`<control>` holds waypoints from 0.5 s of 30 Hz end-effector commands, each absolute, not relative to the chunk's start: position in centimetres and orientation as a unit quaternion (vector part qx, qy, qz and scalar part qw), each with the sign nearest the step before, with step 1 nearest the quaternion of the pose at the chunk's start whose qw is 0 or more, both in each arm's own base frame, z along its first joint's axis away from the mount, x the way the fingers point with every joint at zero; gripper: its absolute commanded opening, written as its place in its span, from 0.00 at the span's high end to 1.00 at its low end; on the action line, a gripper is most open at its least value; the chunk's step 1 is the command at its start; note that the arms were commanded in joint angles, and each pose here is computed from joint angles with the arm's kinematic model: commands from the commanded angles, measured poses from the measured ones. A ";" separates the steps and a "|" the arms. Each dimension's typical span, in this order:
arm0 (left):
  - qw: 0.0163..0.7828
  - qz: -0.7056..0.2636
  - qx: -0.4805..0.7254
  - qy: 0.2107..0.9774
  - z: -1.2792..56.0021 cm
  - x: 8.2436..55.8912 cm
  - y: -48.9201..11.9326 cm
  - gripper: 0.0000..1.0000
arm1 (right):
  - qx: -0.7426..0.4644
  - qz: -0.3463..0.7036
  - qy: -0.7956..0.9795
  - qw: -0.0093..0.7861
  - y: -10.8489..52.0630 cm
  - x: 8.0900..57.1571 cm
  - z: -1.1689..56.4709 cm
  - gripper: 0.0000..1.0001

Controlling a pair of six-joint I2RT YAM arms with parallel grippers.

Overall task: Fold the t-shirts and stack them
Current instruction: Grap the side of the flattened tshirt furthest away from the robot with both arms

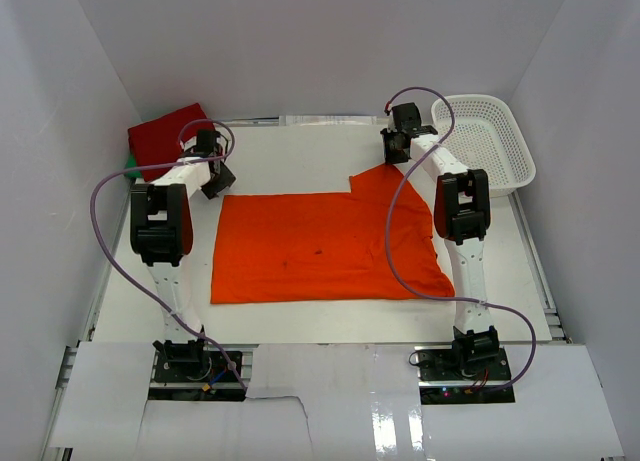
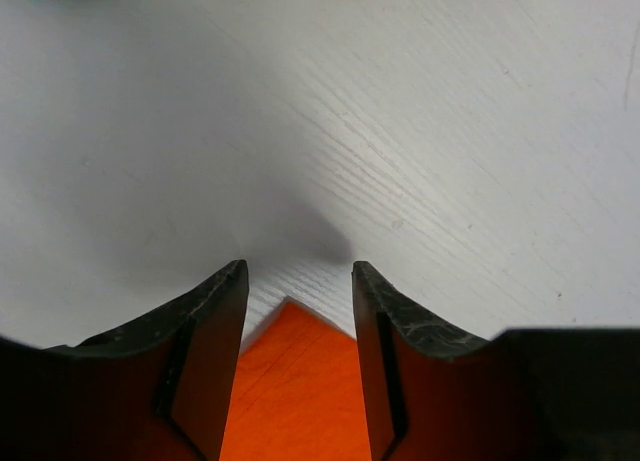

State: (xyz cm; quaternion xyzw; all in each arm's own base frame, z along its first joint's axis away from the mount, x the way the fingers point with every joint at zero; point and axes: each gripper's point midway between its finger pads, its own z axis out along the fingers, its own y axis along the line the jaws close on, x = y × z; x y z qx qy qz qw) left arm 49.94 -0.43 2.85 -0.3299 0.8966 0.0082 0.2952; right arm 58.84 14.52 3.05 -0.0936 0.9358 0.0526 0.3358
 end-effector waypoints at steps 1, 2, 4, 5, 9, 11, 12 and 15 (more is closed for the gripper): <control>0.260 -0.005 -0.327 0.908 1.0 48.6 -1.2 0.43 | -0.099 0.048 0.935 0.338 14.1 58.9 2.8 0.73; 0.256 -0.004 -0.326 0.910 0.9 48.1 -1.2 0.41 | -0.098 0.048 0.935 0.338 14.0 59.0 2.8 0.73; 0.259 -0.003 -0.329 0.908 1.3 47.6 -1.3 0.34 | -0.099 0.049 0.935 0.338 14.0 59.0 2.8 0.73; 0.256 0.002 -0.330 0.908 1.1 47.1 -1.1 0.32 | -0.099 0.049 0.935 0.337 14.0 58.9 2.7 0.73; 0.257 0.002 -0.323 0.911 1.4 46.5 -1.4 0.30 | -0.100 0.049 0.936 0.335 14.0 58.9 2.6 0.73; 0.258 0.008 -0.315 0.913 1.5 46.3 -1.5 0.30 | -0.096 0.050 0.936 0.334 13.9 58.9 2.4 0.72; 0.255 0.012 -0.311 0.916 1.4 46.2 -1.4 0.30 | -0.097 0.052 0.936 0.334 14.0 58.9 2.5 0.72; 0.250 0.035 -0.302 0.919 1.3 46.1 -1.2 0.32 | -0.096 0.056 0.936 0.333 14.2 58.9 2.4 0.72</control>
